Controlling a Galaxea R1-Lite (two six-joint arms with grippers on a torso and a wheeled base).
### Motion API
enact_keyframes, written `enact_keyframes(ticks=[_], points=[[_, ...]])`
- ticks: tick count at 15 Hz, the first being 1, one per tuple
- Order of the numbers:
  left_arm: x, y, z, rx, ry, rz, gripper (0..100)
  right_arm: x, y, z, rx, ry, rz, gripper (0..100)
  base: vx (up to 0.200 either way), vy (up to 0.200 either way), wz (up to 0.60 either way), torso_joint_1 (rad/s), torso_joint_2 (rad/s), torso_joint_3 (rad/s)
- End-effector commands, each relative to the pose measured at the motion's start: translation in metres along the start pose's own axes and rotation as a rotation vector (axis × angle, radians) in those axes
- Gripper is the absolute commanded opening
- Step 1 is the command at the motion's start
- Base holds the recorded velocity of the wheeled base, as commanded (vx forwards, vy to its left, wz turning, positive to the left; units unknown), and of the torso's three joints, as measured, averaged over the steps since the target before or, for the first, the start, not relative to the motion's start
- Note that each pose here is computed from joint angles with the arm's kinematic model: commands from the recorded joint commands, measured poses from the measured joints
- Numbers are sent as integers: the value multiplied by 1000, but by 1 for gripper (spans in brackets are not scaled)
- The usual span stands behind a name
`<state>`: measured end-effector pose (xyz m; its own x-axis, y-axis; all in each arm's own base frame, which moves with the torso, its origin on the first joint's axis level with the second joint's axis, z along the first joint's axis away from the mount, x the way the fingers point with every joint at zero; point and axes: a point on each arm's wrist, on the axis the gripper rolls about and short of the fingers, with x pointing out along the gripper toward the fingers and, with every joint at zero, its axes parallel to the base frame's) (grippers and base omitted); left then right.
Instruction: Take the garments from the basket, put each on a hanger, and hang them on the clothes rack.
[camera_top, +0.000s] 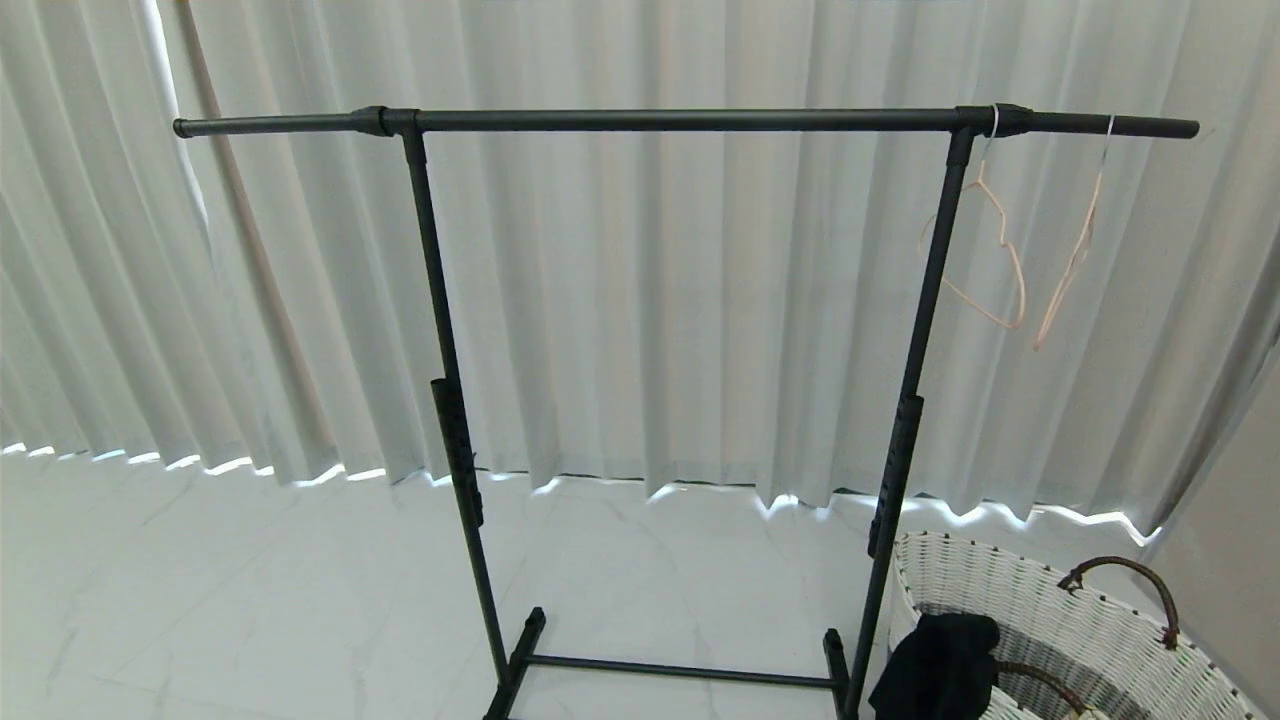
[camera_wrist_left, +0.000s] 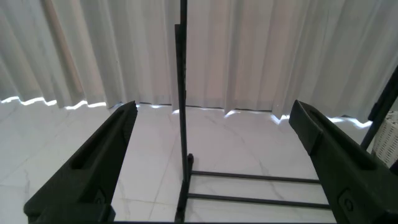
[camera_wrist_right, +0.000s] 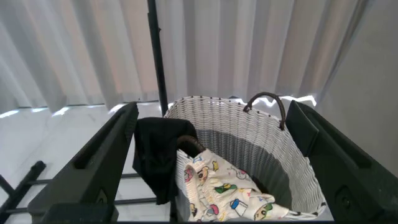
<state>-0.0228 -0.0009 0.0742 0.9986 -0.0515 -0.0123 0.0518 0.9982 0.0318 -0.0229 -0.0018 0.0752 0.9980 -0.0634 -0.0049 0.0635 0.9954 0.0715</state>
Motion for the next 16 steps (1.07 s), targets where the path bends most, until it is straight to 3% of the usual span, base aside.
enact_keyframes(ticks=[1, 3, 6, 7, 8, 10, 12, 13, 14, 16], points=[[0, 0, 0, 0, 0, -1, 100, 0, 0, 0, -15, 1, 0, 100, 200, 0, 0, 2, 7, 2], [0, 0, 0, -2, 0, -1, 100, 0, 0, 0, -14, 1, -1, 100, 200, 0, 0, -2, 2, -2], [0, 0, 0, -3, 0, -1, 100, 0, 0, 5, 3, -52, -11, 100, 0, 0, 0, 0, 0, 0], [0, 0, 0, -3, 0, -1, 100, -4, 1, 19, 9, -117, 24, 100, 0, 0, 0, 0, 0, 0], [0, 0, 0, -3, 0, -1, 100, -6, 3, 34, -2, -100, 66, 100, 0, 0, 0, 0, 0, 0], [0, 0, 0, -3, 0, -1, 100, -2, 5, 61, -82, 47, 131, 100, 0, 0, 0, 0, 0, 0], [0, 0, 0, -3, 0, -1, 100, 48, 14, 86, -171, 443, 178, 100, 0, 0, 0, 0, 0, 0], [0, 0, 0, -3, 0, -1, 100, 67, 17, 88, -216, 541, 169, 100, 0, 0, 0, 0, 0, 0], [0, 0, 0, -2, 0, -1, 100, 104, 22, 83, -323, 712, 165, 100, 0, 0, 0, 0, 0, 0], [0, 0, 0, 1, 0, -1, 100, 149, 27, 61, -482, 891, 202, 100, -100, 0, 0, 1, 1, 1]])
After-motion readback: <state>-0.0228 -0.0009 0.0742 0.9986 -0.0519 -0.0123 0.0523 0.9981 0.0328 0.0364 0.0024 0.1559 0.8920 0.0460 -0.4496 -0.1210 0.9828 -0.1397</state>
